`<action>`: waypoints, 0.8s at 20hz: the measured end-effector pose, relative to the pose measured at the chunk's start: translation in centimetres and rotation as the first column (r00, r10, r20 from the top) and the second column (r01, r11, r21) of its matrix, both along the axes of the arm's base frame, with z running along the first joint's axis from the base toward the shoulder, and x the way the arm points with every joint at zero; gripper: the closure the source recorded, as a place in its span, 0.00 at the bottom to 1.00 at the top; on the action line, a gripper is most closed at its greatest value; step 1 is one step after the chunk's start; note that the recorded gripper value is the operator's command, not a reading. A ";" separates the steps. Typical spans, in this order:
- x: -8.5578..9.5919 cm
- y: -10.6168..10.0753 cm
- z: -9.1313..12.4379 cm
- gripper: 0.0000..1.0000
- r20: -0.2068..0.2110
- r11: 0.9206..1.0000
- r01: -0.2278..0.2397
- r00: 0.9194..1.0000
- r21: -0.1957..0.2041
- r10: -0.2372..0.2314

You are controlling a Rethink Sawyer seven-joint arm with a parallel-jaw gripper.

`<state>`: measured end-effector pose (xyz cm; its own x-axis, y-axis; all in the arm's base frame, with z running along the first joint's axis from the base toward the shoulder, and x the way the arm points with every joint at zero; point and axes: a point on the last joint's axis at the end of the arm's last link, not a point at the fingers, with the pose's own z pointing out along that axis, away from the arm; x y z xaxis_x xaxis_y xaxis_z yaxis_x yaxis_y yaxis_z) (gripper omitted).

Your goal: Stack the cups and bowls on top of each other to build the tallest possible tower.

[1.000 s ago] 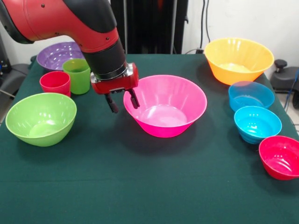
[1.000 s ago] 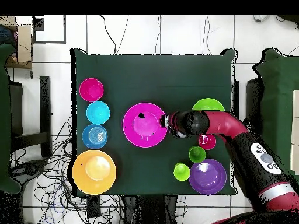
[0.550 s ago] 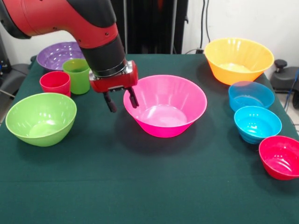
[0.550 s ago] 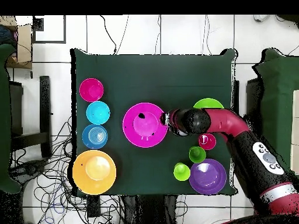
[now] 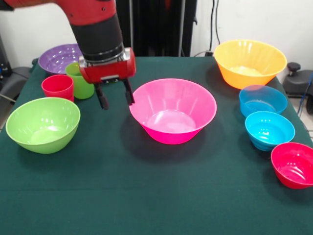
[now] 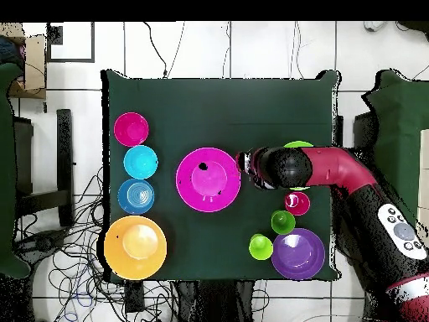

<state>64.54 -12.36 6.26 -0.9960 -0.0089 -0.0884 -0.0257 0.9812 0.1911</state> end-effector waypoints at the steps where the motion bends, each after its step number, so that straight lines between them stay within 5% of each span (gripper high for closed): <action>1: 0.1 -0.1 0.6 0.00 0.003 1.000 -0.001 1.000 -0.005 0.001; 16: -0.2 0.7 8.2 0.00 0.017 0.998 -0.016 1.000 -0.054 0.017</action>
<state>64.38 -11.62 14.43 -0.9940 -0.0305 -0.1049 -0.0449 0.9895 0.1377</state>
